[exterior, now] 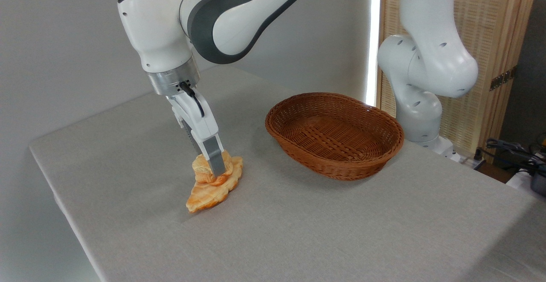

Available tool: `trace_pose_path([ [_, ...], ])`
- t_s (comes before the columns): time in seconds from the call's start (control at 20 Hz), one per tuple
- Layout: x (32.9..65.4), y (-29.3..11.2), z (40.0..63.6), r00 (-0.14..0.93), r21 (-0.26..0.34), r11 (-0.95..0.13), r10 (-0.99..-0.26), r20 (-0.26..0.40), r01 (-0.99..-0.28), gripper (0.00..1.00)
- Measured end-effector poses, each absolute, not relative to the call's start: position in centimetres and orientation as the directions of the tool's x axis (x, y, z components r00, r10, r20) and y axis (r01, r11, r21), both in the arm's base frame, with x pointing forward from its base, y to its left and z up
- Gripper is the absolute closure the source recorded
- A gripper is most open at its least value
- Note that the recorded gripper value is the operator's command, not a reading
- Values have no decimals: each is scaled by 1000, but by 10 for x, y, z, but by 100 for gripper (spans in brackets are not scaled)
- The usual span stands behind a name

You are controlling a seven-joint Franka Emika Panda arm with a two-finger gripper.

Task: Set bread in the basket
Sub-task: 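Lower the gripper onto the small round bun atop the flat pastry, then close the gripper on the round bun and lift it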

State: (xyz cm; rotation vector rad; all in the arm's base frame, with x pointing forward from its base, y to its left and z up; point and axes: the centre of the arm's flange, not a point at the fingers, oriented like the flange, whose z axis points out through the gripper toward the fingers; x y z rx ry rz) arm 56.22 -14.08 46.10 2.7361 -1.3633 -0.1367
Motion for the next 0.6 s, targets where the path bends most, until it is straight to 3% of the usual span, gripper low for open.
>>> trace_pose_path([
  [0.35, 562, -140, 463, 600, 110, -601, -799, -41, -792, 48],
  [0.6, 556, -138, 490, 613, 77, -611, -790, -11, -788, 47],
])
